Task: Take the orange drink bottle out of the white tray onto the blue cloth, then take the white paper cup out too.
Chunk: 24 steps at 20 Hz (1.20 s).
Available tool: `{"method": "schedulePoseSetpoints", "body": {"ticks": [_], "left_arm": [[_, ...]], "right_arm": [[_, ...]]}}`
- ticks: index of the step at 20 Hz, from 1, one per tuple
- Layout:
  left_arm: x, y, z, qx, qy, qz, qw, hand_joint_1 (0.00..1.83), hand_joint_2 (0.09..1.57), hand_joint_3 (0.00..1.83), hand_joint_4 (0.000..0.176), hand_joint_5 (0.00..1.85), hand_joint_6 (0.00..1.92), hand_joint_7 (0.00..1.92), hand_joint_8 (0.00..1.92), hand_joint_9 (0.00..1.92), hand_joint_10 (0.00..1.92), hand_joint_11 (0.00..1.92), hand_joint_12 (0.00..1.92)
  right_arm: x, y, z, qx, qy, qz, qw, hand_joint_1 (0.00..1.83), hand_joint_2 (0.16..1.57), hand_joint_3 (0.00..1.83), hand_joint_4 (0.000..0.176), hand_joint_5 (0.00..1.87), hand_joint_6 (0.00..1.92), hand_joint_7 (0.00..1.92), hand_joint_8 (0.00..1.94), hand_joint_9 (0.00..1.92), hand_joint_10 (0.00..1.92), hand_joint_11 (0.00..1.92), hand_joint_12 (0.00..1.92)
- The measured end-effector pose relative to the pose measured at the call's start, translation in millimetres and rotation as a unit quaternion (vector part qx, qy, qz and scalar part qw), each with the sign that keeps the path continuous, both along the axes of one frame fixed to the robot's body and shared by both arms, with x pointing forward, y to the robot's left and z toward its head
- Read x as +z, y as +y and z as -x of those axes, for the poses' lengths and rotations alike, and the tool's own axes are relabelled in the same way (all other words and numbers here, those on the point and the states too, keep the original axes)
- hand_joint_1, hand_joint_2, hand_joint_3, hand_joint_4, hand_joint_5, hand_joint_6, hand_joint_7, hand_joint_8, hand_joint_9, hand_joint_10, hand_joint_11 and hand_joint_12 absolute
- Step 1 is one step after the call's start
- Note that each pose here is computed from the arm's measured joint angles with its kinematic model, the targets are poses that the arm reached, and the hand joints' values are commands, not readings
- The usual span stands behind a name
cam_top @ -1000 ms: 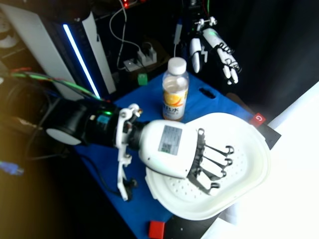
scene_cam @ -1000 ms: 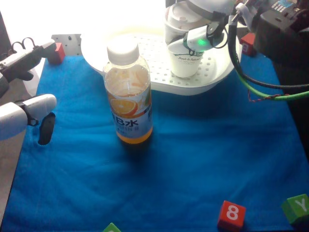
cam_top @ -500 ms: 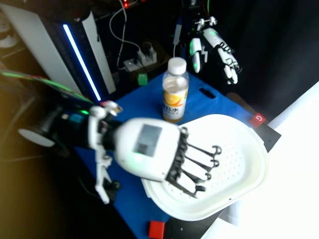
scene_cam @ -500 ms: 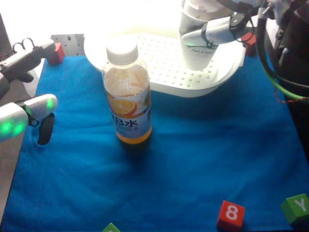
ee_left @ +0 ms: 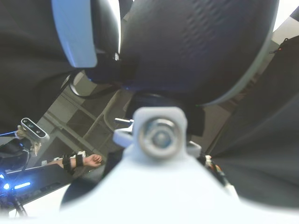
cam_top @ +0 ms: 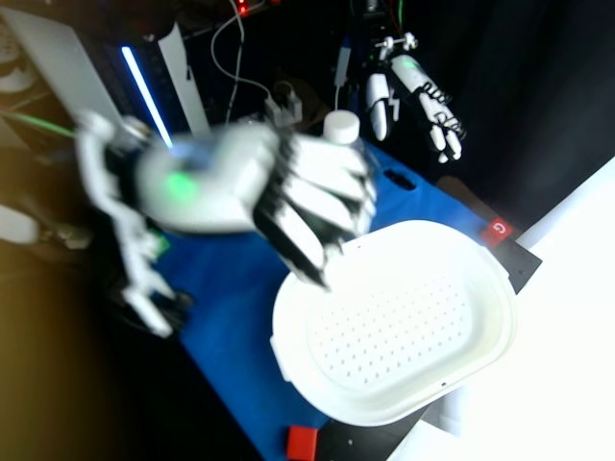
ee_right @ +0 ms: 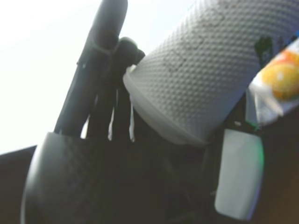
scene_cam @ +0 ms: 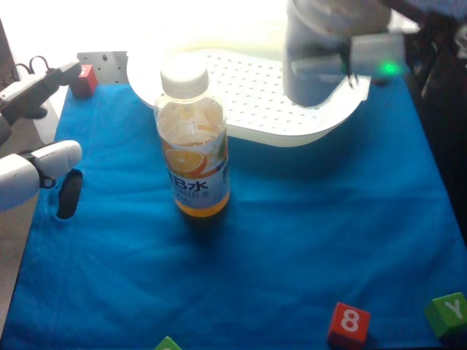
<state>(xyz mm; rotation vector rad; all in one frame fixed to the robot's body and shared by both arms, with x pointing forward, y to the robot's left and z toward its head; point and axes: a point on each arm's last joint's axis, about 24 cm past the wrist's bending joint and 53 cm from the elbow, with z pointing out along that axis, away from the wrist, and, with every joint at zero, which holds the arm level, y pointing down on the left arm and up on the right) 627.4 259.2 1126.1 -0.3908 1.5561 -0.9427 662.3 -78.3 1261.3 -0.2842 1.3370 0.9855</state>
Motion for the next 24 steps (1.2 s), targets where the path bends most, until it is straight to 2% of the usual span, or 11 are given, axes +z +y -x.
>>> {"method": "schedulePoseSetpoints", "body": {"ticks": [2, 4, 6, 11, 14, 16, 17, 18, 19, 23, 24], "left_arm": [[0, 1.5, 0, 0.003, 0.001, 0.001, 1.0, 0.54, 1.34, 0.0, 0.111, 0.08, 0.0, 0.03, 0.0, 0.13, 0.0, 0.0, 0.69], [-2, 3.1, 0, 0.004, 0.002, -0.001, 1.0, 0.54, 1.32, 0.0, 0.121, 0.1, 0.0, 0.07, 0.01, 0.16, 0.01, 0.0, 0.75], [-3, 5.1, 0, 0.008, 0.004, 0.0, 1.0, 0.58, 1.33, 0.0, 0.111, 0.11, 0.01, 0.04, 0.0, 0.14, 0.0, 0.0, 0.75], [-2, 6.5, -1, 0.012, 0.004, 0.002, 0.9999, 0.56, 1.33, 0.0, 0.118, 0.1, 0.0, 0.07, 0.01, 0.16, 0.01, 0.0, 0.86], [-2, 7.2, -1, 0.013, 0.003, 0.002, 0.9999, 0.54, 1.34, 0.0, 0.124, 0.1, 0.0, 0.07, 0.0, 0.15, 0.01, 0.0, 0.86], [-1, 7.7, -1, 0.014, 0.003, 0.003, 0.9999, 0.57, 1.34, 0.0, 0.141, 0.12, 0.0, 0.04, 0.0, 0.14, 0.0, 0.0, 0.8], [-1, 8.1, -1, 0.015, 0.001, 0.004, 0.9999, 0.58, 1.35, 0.0, 0.13, 0.09, 0.01, 0.03, 0.0, 0.1, 0.0, 0.0, 0.65], [-1, 8.1, -1, 0.015, 0.001, 0.004, 0.9999, 0.56, 1.35, 0.0, 0.125, 0.09, 0.0, 0.06, 0.01, 0.11, 0.01, 0.0, 0.67], [-1, 8.0, -1, 0.015, 0.001, 0.004, 0.9999, 0.56, 1.35, 0.0, 0.125, 0.09, 0.0, 0.06, 0.01, 0.11, 0.01, 0.0, 0.67], [1, 8.4, -1, 0.015, -0.001, 0.005, 0.9999, 0.54, 1.33, 0.0, 0.115, 0.09, 0.0, 0.08, 0.01, 0.13, 0.01, 0.0, 0.75], [1, 8.3, -1, 0.015, -0.002, 0.005, 0.9999, 0.55, 1.33, 0.0, 0.12, 0.09, 0.01, 0.07, 0.0, 0.14, 0.01, 0.0, 0.77]], "right_arm": [[-12, 6, 15, 0.017, 0.011, 0.015, 0.9997, 1.05, 1.1, 0.41, 0.0, 0.66, 1.57, 0.71, 1.94, 0.92, 1.92, 1.05, 1.92], [-21, 10, 31, 0.06, 0.04, -0.003, 0.9974, 1.04, 1.02, 0.57, 0.0, 0.67, 1.61, 0.79, 1.94, 0.94, 1.92, 1.02, 1.92], [-36, 9, 38, 0.083, 0.078, -0.016, 0.9934, 1.03, 1.01, 0.59, 0.0, 0.68, 1.61, 0.82, 1.94, 1.02, 1.92, 1.11, 1.92], [-72, -1, 49, 0.081, 0.114, 0.012, 0.9901, 1.05, 1.15, 0.3, 0.0, 0.66, 1.55, 0.83, 1.94, 1.01, 1.92, 1.12, 1.92], [-91, -2, 53, 0.081, 0.132, 0.035, 0.9873, 1.05, 1.1, 0.38, 0.0, 0.68, 1.54, 0.76, 1.94, 1.04, 1.92, 1.21, 1.92], [-105, -1, 53, 0.079, 0.147, 0.048, 0.9848, 0.98, 1.19, 0.27, 0.0, 0.61, 1.61, 0.44, 1.84, 0.58, 1.92, 0.68, 1.92], [-116, 1, 55, 0.079, 0.161, 0.056, 0.9822, 0.82, 1.11, 0.14, 0.0, 0.06, 1.39, 0.2, 1.24, 0.2, 1.44, 0.14, 1.88], [-119, 1, 57, 0.082, 0.163, 0.06, 0.9813, 0.72, 1.12, 0.12, 0.0, 0.01, 1.07, 0.09, 0.9, 0.05, 1.21, 0.03, 1.78], [-122, 3, 59, 0.085, 0.163, 0.066, 0.9807, 0.72, 1.12, 0.12, 0.0, 0.01, 1.07, 0.09, 0.9, 0.05, 1.21, 0.03, 1.78], [-133, 2, 67, 0.086, 0.178, 0.079, 0.977, 0.47, 1.19, 0.06, 0.0, 0.0, 0.06, 0.0, 0.08, 0.0, 0.41, 0.0, 1.57], [-131, 1, 68, 0.087, 0.183, 0.074, 0.9766, 0.41, 1.17, 0.04, 0.035, 0.0, 0.0, 0.0, 0.0, 0.0, 0.05, 0.0, 1.53]]}}
